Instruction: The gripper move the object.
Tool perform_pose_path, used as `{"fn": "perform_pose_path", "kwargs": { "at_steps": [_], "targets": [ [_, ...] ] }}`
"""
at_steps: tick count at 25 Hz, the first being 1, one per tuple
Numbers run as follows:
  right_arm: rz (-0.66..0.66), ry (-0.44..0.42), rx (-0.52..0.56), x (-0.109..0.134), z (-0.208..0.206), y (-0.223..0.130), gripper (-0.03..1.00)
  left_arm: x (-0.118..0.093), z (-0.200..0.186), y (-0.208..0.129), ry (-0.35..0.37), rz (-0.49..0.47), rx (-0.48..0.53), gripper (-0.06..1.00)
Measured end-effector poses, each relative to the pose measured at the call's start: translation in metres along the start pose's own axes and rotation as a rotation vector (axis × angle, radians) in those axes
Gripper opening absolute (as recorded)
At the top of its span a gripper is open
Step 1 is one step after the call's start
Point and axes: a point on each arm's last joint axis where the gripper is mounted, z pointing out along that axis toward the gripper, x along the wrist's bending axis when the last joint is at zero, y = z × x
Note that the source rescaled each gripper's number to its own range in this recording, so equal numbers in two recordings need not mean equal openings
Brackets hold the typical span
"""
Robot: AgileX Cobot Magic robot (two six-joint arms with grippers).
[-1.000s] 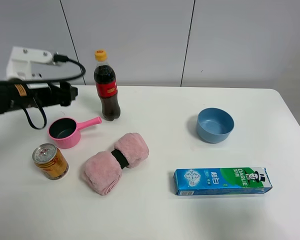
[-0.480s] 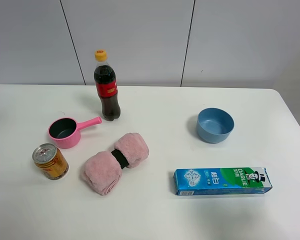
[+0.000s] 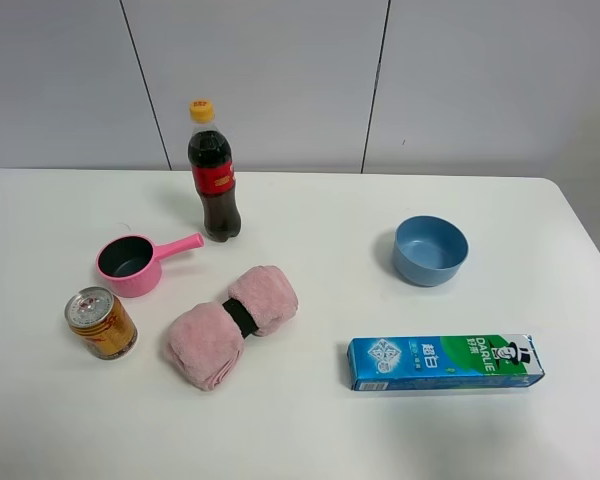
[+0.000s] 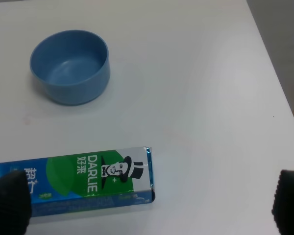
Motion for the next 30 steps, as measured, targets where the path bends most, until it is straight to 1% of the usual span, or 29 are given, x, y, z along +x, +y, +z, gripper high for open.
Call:
{"fn": "perform_pose_path", "kwargs": {
  "at_steps": [4, 6, 7, 8, 10, 11, 12, 13, 16, 20, 25, 30],
  "targets": [
    [0.000, 0.000, 0.000, 0.000, 0.000, 0.000, 1.00, -0.004, -0.047, -0.022, 0.017, -0.041, -0.124, 0.38],
    [0.000, 0.000, 0.000, 0.000, 0.000, 0.000, 1.00, -0.006, -0.066, -0.039, 0.029, -0.067, -0.185, 0.43],
    [0.000, 0.000, 0.000, 0.000, 0.000, 0.000, 1.00, -0.007, -0.071, -0.047, 0.035, -0.076, -0.203, 0.49],
    [0.000, 0.000, 0.000, 0.000, 0.000, 0.000, 1.00, -0.007, -0.076, -0.057, 0.042, -0.083, -0.216, 0.58],
    [0.000, 0.000, 0.000, 0.000, 0.000, 0.000, 1.00, -0.010, -0.078, -0.078, 0.041, -0.098, -0.224, 0.81],
    [0.000, 0.000, 0.000, 0.000, 0.000, 0.000, 1.00, -0.012, -0.080, -0.088, 0.041, -0.107, -0.236, 0.89],
    [0.000, 0.000, 0.000, 0.000, 0.000, 0.000, 1.00, -0.013, -0.079, -0.099, 0.039, -0.124, -0.239, 0.94],
    [0.000, 0.000, 0.000, 0.000, 0.000, 0.000, 1.00, -0.014, -0.078, -0.110, 0.037, -0.143, -0.239, 0.96],
    [0.000, 0.000, 0.000, 0.000, 0.000, 0.000, 1.00, -0.018, -0.069, -0.134, 0.031, -0.191, -0.230, 0.98],
    [0.000, 0.000, 0.000, 0.000, 0.000, 0.000, 1.00, -0.020, -0.061, -0.157, 0.040, -0.186, -0.235, 0.98],
    [0.000, 0.000, 0.000, 0.000, 0.000, 0.000, 1.00, -0.021, -0.059, -0.168, 0.047, -0.162, -0.329, 0.98],
    [0.000, 0.000, 0.000, 0.000, 0.000, 0.000, 1.00, -0.023, -0.046, -0.182, 0.046, -0.160, -0.325, 0.98]
  ]
}}
